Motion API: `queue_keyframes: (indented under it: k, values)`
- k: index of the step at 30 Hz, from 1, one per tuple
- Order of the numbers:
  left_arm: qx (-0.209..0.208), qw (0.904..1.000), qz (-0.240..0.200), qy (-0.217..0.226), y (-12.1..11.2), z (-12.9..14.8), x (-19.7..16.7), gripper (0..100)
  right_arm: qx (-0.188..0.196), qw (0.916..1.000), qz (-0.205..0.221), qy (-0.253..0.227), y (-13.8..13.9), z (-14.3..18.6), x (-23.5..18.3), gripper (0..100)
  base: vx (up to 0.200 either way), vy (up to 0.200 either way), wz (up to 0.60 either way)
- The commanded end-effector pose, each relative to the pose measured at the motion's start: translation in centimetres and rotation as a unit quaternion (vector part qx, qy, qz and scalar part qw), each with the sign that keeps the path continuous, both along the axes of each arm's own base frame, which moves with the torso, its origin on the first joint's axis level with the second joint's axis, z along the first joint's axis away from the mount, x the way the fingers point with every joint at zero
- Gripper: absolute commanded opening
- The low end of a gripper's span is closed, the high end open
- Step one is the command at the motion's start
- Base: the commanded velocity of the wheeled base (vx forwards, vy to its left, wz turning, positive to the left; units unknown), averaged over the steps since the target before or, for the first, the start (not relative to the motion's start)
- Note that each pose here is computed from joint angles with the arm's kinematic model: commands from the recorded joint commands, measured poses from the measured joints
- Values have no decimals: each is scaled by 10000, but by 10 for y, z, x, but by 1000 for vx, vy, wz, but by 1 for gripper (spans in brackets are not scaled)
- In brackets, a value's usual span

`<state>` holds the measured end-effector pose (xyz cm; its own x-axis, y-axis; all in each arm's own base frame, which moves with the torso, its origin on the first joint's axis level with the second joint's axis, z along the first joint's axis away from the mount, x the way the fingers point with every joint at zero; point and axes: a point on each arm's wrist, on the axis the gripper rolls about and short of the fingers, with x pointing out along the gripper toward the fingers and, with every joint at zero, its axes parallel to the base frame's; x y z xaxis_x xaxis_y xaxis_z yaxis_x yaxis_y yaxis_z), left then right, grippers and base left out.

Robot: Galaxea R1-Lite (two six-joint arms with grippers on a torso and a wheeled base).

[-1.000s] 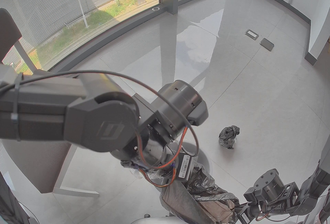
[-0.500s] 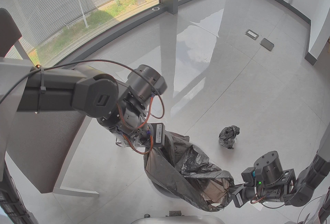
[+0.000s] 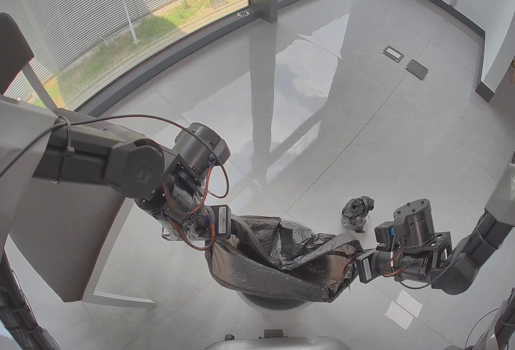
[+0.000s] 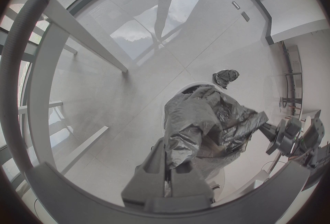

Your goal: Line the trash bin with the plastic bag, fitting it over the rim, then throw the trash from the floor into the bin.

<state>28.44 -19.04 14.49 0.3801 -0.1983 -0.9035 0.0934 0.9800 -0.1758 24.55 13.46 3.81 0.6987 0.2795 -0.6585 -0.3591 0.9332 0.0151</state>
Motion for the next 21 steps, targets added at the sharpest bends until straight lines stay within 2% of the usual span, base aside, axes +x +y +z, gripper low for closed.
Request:
queue_keyframes:
  k: [1,11,21]
  values:
    - [133,9997,-110,180,-1,-10,-13,0,-113,9997,149,124,13,-15,10,0,0,0,0]
    - [130,9993,-298,192,-20,-24,-24,0,-303,9984,199,432,16,-36,10,0,0,0,0]
    - [329,9992,-130,183,-7,-25,-22,0,-481,9968,245,597,12,-46,6,0,0,0,0]
